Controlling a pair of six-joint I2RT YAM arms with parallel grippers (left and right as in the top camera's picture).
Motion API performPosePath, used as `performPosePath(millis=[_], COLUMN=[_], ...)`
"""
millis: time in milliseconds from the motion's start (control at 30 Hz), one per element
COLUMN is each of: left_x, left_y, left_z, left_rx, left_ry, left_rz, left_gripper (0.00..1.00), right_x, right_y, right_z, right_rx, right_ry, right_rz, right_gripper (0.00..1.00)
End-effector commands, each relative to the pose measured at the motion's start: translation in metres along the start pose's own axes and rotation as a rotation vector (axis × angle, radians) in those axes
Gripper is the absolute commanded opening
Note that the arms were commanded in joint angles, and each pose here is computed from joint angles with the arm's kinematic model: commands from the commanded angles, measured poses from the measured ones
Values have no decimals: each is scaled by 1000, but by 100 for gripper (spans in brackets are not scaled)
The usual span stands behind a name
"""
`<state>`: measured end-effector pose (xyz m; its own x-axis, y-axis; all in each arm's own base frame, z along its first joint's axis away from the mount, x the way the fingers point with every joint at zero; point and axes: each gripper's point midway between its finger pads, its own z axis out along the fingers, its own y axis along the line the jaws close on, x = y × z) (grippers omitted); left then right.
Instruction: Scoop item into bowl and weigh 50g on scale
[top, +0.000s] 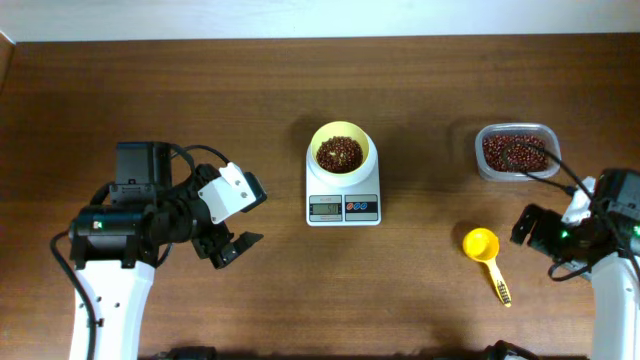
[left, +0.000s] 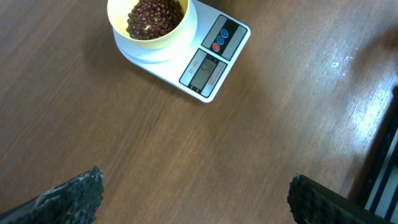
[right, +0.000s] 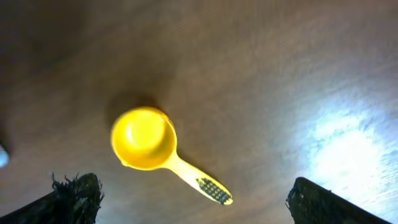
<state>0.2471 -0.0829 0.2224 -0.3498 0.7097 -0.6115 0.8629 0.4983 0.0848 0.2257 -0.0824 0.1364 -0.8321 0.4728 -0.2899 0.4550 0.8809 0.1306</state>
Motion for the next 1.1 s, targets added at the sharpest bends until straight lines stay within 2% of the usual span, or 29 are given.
performPosePath(millis=[0,100,200,300,533,733,833,900,1067], left_x=[-2,-2,-2,-2,-2,-2,-2,-2,-2], left_y=[-1,-1,-1,-1,-1,-1,-1,-1,-1], left_z=[-1,-1,-1,-1,-1,-1,-1,-1,-1], left_rx=[7,7,7,7,7,7,7,7,7], left_ry=[-18,-18,-18,-18,-18,-18,-18,-18,-18], left_rz=[11,11,11,11,11,11,11,11,11], left_gripper=[99,99,99,99,99,99,99,99,99], right_x=[-22,-20,-4,14,19,21,24,34,54], right_y=[37,83,107,105,102,109,119,129,134], right_z=[-46,-104,-135,-135,-125,-130,-137,-138,-113], right_rx=[-191,-452,-603,-599,-581,-636,-693,-749,-799], right_ry=[-129,-261,-315,-266,-210,-201,-243,-278,-213], right_rz=[-17,-88,-143,-122,-105,-113,-260,-437,-450], right_gripper=[99,99,99,99,99,99,99,99,99])
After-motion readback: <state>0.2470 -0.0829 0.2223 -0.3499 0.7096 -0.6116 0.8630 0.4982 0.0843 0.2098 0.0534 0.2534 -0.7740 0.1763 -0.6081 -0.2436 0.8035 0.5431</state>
